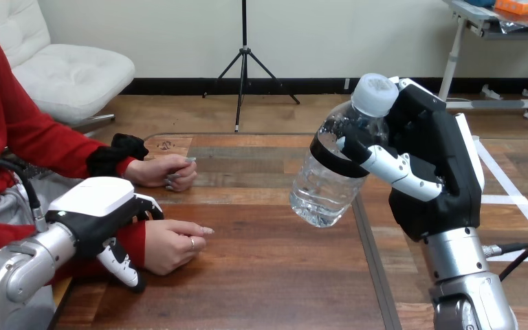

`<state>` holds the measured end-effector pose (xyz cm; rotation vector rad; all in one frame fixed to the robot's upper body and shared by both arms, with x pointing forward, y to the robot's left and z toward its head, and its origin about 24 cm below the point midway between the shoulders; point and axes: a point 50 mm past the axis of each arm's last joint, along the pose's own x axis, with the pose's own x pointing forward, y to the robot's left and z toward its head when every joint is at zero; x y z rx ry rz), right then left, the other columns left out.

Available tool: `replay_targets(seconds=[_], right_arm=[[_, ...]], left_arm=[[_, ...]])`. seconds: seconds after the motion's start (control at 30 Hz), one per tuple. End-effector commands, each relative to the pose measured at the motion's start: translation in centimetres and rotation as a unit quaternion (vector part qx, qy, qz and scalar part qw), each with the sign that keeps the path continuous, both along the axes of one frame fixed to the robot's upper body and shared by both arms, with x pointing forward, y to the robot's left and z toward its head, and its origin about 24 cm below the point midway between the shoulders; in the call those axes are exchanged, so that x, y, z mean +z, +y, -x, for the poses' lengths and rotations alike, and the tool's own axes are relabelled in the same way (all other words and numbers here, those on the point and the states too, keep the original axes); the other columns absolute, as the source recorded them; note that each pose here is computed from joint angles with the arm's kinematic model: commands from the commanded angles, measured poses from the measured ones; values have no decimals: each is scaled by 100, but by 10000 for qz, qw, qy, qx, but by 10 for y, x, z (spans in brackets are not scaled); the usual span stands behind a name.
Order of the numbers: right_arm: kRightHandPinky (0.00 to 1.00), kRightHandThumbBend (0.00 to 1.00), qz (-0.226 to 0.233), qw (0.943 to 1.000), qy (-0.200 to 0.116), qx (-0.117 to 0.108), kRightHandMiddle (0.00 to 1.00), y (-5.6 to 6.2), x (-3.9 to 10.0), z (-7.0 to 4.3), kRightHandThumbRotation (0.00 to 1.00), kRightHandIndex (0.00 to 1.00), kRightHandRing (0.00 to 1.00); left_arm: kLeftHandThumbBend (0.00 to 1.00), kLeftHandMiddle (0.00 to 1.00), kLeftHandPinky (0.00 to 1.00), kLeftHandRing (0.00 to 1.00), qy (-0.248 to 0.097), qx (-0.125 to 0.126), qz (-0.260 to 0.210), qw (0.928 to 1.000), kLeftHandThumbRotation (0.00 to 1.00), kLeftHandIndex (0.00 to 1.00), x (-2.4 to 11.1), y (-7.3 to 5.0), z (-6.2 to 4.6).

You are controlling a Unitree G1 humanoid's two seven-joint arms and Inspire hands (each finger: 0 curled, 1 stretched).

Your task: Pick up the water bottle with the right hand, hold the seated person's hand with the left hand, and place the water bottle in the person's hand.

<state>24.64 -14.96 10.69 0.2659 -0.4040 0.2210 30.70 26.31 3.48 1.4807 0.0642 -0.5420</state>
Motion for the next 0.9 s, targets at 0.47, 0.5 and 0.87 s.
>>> replay_targets(seconds=[0.47, 0.5, 0.87], right_arm=[[27, 74, -187, 9976, -650, 149, 41, 5, 29, 2, 0, 43, 33], [27, 74, -183, 9976, -653, 154, 41, 4, 29, 2, 0, 43, 33], [25, 74, -208, 9973, -683, 172, 40, 5, 32, 4, 0, 43, 32]], left_arm=[[98, 54, 47, 49, -10, -242, -201, 9995, 3, 55, 6, -10, -8], [98, 53, 46, 48, -1, -242, -214, 9995, 3, 55, 5, -10, -8], [97, 50, 40, 45, 61, -273, -231, 9993, 0, 52, 7, -7, -8]])
